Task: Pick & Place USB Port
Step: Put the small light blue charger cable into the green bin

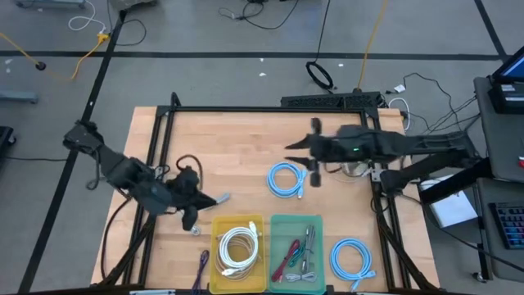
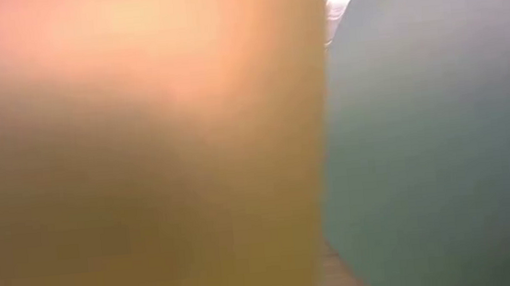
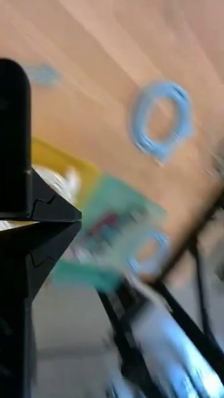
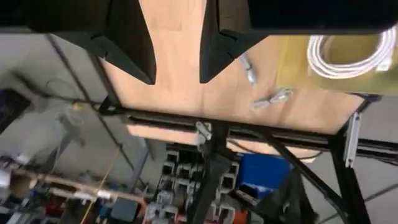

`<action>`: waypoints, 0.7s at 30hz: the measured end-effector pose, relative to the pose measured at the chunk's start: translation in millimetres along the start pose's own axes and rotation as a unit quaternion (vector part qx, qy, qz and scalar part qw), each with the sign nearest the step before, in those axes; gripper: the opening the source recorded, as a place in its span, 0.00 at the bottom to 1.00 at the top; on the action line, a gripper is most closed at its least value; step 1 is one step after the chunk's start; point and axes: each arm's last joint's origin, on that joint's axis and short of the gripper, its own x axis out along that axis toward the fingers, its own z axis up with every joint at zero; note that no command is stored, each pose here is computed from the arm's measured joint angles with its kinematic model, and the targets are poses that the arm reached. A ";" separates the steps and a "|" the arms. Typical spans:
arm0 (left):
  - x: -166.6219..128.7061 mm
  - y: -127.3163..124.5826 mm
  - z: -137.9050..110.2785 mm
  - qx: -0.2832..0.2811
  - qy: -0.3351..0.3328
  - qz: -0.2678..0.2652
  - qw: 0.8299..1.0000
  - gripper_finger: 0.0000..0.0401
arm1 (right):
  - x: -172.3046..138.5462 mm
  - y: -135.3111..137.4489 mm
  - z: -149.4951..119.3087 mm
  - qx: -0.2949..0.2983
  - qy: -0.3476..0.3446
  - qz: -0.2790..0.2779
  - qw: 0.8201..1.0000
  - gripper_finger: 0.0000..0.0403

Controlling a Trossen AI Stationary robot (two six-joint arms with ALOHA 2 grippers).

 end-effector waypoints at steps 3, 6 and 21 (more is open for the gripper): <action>9.9 8.3 -13.7 0.000 0.052 0.071 0.996 0.02 | 11.0 1.8 0.8 0.033 -0.006 0.002 0.999 0.28; 21.6 15.9 -25.7 0.016 0.116 0.135 0.984 0.03 | 14.4 7.8 2.0 0.051 -0.012 0.010 0.999 0.29; 132.2 87.8 -11.5 0.009 0.304 0.274 0.913 0.49 | -3.6 40.7 10.3 0.122 -0.027 0.074 0.989 0.37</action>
